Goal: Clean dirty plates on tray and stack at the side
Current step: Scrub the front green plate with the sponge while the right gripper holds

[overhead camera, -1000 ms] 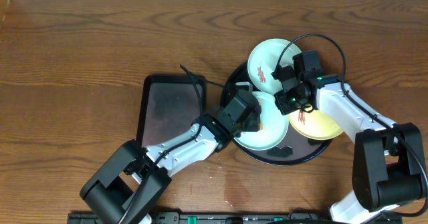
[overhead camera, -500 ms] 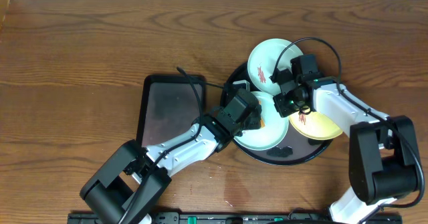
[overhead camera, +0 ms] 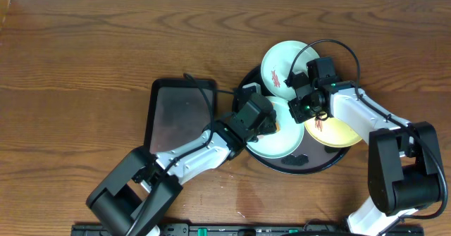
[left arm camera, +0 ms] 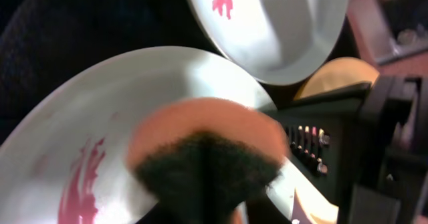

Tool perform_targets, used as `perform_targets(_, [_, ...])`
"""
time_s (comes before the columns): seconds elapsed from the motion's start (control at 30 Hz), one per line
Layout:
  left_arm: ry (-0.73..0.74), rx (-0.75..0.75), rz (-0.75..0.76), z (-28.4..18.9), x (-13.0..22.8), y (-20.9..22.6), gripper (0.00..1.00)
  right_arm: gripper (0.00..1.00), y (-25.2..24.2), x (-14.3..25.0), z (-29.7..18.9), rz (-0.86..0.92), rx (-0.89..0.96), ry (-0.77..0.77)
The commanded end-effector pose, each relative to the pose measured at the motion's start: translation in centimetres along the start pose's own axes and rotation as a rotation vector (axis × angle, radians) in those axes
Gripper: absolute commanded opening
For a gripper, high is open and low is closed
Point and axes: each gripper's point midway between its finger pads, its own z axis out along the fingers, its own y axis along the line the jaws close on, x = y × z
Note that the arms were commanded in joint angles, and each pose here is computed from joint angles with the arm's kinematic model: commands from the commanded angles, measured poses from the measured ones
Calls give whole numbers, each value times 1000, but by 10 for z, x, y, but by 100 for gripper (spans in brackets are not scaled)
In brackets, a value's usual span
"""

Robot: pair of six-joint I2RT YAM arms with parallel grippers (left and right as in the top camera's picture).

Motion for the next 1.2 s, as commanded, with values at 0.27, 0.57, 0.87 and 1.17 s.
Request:
perform_targets(0.27, [-1, -24, -25, 7, 2, 6, 66, 9, 0, 3, 2, 0, 8, 11])
perform_targets(0.57, [5, -34, -25, 8, 4, 9, 51, 10, 0, 4, 2, 0, 8, 12])
perform_targets(0.87, [53, -111, -23, 28, 22, 36, 46, 10, 0, 4, 2, 1, 7, 15])
perform_targets(1.17, [59, -118, -23, 33, 24, 41, 25, 10, 0, 5, 2, 1, 7, 16])
